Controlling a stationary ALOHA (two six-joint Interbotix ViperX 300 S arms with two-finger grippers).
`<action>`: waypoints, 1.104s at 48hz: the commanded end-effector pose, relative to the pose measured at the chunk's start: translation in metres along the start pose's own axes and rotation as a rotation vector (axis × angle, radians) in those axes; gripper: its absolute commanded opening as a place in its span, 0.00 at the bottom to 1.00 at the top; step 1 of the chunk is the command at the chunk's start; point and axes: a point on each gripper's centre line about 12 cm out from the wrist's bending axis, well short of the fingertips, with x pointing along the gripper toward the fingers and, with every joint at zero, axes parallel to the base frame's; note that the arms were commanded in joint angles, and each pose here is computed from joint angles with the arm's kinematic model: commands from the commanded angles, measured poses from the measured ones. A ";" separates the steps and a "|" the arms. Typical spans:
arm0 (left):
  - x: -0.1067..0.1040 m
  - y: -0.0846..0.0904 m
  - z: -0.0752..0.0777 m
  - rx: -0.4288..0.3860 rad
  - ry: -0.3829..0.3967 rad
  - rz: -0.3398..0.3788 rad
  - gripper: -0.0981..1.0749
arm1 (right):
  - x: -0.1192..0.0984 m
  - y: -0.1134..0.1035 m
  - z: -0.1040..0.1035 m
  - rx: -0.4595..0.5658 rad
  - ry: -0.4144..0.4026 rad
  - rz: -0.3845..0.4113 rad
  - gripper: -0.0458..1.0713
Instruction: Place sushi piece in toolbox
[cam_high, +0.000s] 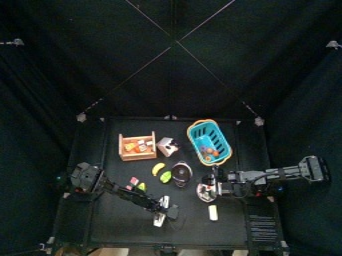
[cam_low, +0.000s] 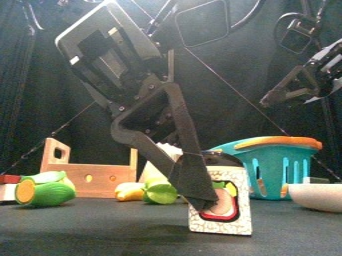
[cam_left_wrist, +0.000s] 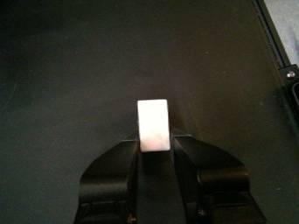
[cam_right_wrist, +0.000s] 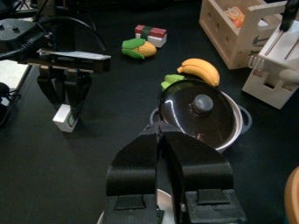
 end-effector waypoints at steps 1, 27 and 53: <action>-0.009 0.000 0.018 0.002 -0.051 0.000 0.51 | 0.001 0.001 0.004 0.001 -0.014 0.002 0.05; -0.080 0.012 0.025 0.047 -0.092 0.031 0.50 | 0.001 0.001 0.003 0.001 -0.008 0.002 0.05; -0.159 0.077 0.004 -0.078 -0.267 0.164 0.50 | 0.003 0.000 -0.001 0.003 0.011 -0.001 0.05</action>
